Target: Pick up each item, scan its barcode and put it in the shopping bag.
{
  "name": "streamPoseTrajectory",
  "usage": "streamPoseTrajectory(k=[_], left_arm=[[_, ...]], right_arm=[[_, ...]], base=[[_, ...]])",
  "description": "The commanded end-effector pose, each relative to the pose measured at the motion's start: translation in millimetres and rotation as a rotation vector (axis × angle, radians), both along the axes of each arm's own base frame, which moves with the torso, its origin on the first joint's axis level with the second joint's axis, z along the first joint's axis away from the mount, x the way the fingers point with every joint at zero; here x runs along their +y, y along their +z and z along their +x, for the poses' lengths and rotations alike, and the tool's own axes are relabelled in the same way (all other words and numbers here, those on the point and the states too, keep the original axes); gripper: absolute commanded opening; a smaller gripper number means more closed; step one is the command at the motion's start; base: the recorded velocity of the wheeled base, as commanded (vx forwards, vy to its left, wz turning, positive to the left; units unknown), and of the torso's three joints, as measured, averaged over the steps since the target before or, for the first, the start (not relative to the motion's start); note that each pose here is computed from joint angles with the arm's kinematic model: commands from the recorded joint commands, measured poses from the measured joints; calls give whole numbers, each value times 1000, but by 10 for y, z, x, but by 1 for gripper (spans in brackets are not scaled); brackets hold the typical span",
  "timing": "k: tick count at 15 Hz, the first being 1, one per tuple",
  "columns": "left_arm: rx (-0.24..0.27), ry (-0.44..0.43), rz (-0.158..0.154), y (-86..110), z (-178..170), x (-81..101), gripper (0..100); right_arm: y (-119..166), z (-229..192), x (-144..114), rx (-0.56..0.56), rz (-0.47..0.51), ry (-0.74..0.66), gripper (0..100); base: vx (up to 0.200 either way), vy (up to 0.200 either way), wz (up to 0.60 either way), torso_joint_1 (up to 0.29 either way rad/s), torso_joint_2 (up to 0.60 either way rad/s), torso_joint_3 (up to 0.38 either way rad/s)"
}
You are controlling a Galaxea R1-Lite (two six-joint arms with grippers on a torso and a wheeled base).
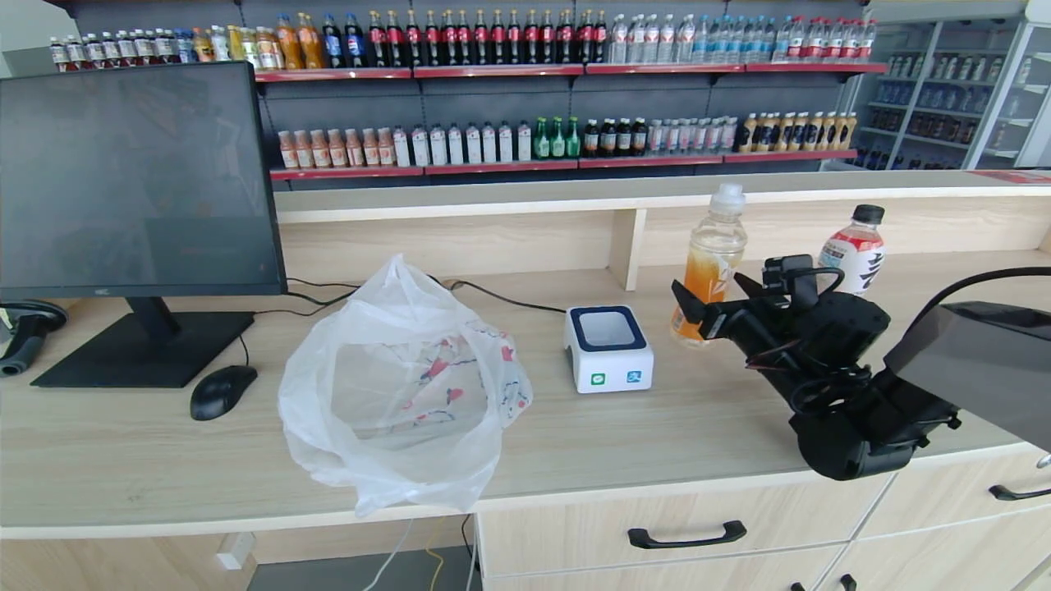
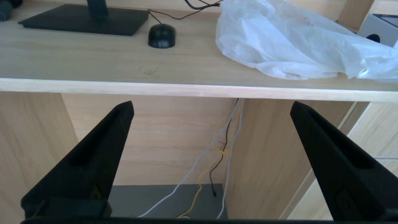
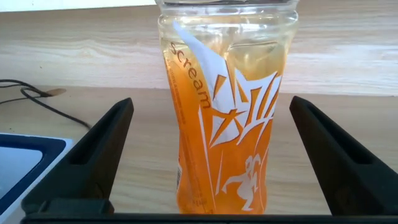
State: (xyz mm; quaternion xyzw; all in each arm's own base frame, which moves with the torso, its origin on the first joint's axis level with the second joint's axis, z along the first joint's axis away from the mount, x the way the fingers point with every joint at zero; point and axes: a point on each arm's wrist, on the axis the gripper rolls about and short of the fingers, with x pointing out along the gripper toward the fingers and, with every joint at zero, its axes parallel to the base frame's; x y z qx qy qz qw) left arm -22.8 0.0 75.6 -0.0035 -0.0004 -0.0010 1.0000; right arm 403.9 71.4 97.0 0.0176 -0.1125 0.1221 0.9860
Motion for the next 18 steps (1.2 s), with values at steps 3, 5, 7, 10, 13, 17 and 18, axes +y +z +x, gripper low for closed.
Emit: streamPoseTrajectory(k=[3,5,7,10,13,17,18], left_arm=[[-1,2,-1,0,0,0,100],[-1,0,1,0,0,0,100],[-1,0,-1,0,0,0,100],[-1,0,1,0,0,0,100],[-1,0,-1,0,0,0,100],[-1,0,1,0,0,0,100],[-1,0,1,0,0,0,100]], right_arm=[[32,55,11,-23,3,-8,100],[65,92,6,-36,11,-55,100],[29,107,18,-25,24,-95,100],[-3,160,34,-30,26,-94,100],[61,140,32,-34,44,-82,100],[334,116,28,4,52,-79,100],[465,154,28,31,63,-77,100]], base=[[0,0,0,0,0,0],[0,0,0,0,0,0],[0,0,0,0,0,0],[0,0,0,0,0,0],[0,0,0,0,0,0],[0,0,0,0,0,0],[0,0,0,0,0,0]])
